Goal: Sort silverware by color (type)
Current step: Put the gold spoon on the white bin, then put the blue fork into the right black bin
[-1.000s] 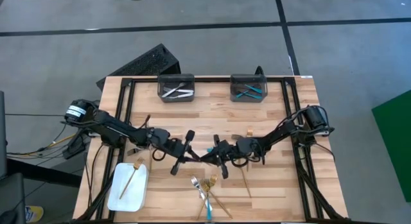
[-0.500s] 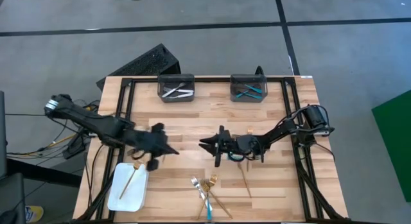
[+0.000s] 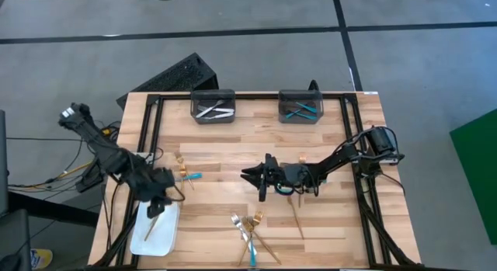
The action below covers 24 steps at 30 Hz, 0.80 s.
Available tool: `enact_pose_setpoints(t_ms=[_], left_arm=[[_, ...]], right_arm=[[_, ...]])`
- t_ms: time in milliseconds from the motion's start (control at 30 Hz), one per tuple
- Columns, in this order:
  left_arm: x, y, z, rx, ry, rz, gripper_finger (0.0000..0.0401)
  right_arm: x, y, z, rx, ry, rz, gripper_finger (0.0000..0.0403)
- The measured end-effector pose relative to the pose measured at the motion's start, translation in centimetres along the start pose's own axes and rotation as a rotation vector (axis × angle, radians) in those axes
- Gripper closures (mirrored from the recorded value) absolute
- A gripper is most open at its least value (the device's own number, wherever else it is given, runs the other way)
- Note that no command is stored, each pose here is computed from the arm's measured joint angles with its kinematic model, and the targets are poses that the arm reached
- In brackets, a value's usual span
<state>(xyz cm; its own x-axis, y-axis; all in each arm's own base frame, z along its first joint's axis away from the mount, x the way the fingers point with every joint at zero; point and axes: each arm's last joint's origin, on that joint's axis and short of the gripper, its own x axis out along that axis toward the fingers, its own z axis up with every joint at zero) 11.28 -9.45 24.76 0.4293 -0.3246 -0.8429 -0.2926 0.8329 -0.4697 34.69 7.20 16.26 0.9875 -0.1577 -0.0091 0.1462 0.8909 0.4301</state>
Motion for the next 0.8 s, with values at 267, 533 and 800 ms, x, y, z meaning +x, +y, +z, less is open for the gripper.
enact_pose_setpoints(t_ms=[267,533,800], left_arm=[[2.6,1.8,-2.5,-0.074,0.033,0.080,0.0371],[1.4,1.8,-2.2,-0.072,-0.020,0.091,0.0303],[-3.1,0.7,-0.3,-0.010,-0.351,0.142,0.0274]], right_arm=[[0.2,-0.5,0.2,0.031,-0.005,-0.009,0.0279],[0.1,-0.3,0.5,0.057,-0.010,0.007,0.0279],[0.5,-1.0,1.1,0.075,-0.006,-0.014,0.0279]])
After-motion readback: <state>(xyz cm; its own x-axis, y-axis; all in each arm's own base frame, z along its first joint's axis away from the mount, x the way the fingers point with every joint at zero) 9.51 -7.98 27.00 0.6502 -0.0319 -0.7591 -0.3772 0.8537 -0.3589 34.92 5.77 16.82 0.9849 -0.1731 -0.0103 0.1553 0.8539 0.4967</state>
